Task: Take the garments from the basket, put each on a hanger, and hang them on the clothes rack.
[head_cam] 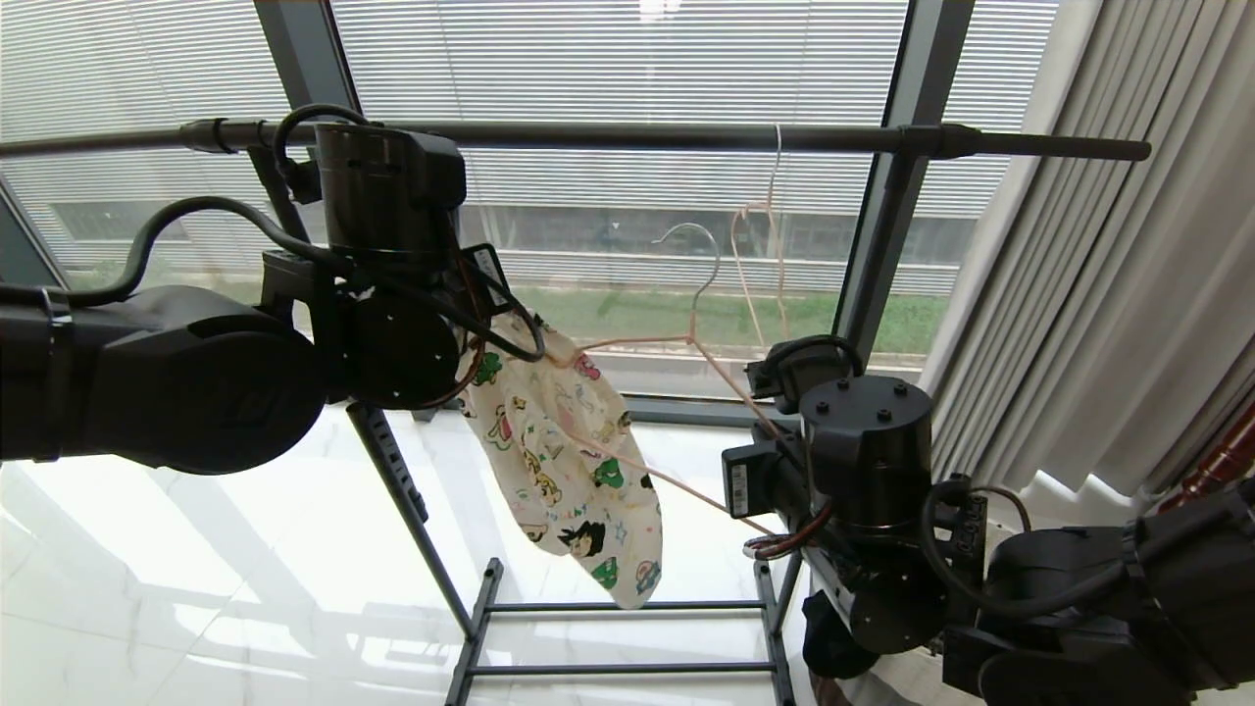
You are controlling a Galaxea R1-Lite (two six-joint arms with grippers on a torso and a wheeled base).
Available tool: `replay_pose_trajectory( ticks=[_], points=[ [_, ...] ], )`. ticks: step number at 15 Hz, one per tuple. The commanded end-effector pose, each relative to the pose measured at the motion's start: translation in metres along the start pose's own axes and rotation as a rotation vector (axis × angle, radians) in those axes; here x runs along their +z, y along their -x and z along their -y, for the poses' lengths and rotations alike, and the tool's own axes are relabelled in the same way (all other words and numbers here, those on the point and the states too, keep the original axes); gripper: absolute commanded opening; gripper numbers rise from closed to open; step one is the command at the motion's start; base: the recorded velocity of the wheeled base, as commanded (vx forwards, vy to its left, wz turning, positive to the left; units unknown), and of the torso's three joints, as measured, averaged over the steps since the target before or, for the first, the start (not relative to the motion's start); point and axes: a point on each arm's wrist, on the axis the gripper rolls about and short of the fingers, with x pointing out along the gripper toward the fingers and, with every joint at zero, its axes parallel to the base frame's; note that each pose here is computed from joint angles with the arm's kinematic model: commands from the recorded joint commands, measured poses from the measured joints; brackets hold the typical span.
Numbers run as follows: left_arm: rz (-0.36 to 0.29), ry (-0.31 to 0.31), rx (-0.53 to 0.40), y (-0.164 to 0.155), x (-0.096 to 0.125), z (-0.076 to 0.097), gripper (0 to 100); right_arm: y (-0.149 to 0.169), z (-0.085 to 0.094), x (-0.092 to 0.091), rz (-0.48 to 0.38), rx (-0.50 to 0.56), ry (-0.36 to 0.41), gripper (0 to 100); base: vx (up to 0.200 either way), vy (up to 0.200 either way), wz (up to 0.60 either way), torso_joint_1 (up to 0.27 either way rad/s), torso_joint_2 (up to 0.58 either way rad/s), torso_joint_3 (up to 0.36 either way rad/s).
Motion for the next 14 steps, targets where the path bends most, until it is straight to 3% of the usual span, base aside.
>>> replay_pose_trajectory(
  ticks=[1, 5, 8, 11, 12, 14],
  points=[
    [0.0, -0.003, -0.001, 0.001, 0.0, 0.0, 0, 0.0, 0.005, 0.01, 0.025, -0.023, -0.018, 0, 0.0, 0.0, 0.0, 0.0, 0.0, 0.0],
    [-0.031, -0.041, -0.061, 0.015, -0.012, 0.014, 0, 0.002, -0.004, 0.023, 0.066, -0.009, -0.049, 0, 0.0, 0.0, 0.0, 0.0, 0.0, 0.0],
    [-0.046, -0.054, -0.143, 0.033, -0.02, 0.035, 0, 0.015, -0.023, 0.016, 0.055, 0.055, -0.032, 0, 0.0, 0.0, 0.0, 0.0, 0.0, 0.0],
    [-0.054, -0.059, -0.218, 0.045, -0.016, 0.035, 0, 0.024, -0.04, 0.006, 0.037, 0.105, -0.004, 0, 0.0, 0.0, 0.0, 0.0, 0.0, 0.0],
    [-0.065, -0.083, -0.281, 0.051, -0.013, 0.03, 0, 0.023, -0.041, 0.002, 0.029, 0.108, 0.007, 0, 0.0, 0.0, 0.0, 0.0, 0.0, 0.0],
    [-0.063, -0.261, -0.436, 0.065, -0.005, 0.0, 0, 0.02, -0.034, -0.005, 0.011, 0.085, 0.045, 0, 0.0, 0.0, 0.0, 0.0, 0.0, 0.0]
  ],
)
